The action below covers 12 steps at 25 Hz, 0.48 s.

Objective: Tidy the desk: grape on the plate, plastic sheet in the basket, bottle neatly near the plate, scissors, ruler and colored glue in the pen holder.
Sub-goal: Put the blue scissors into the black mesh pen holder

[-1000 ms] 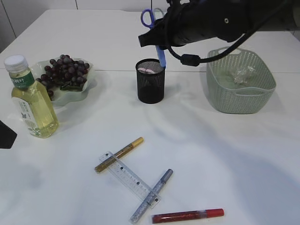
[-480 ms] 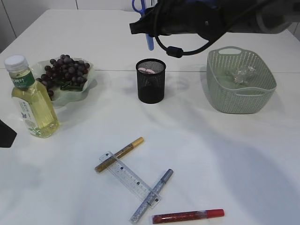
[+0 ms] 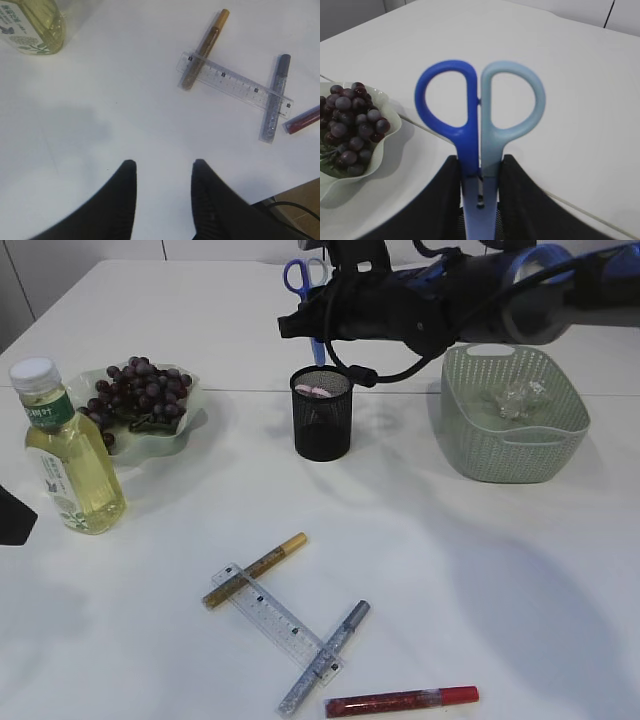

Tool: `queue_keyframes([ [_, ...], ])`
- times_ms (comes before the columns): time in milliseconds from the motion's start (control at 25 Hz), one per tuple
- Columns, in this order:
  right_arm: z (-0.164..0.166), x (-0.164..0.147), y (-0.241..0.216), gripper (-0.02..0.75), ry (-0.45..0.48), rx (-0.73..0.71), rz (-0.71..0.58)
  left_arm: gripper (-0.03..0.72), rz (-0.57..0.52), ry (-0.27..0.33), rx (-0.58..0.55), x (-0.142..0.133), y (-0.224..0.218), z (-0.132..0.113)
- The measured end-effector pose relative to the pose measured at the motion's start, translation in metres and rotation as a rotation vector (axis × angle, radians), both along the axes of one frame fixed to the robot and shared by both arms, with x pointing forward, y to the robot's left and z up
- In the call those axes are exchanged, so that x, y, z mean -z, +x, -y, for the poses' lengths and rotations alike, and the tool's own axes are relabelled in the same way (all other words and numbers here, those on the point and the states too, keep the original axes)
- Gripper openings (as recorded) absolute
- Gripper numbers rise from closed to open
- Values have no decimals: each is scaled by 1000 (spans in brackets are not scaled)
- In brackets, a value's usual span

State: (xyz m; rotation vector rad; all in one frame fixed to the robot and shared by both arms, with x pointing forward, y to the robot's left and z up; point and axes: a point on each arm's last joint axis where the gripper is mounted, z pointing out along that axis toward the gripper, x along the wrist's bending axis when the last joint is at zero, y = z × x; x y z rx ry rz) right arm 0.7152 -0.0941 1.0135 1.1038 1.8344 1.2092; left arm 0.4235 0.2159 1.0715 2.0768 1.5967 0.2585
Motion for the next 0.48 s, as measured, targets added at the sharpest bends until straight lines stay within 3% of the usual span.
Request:
queue_keyframes([
  [480,8,25,15,216,22,2,29,272,10,19,3,0,1,-1],
])
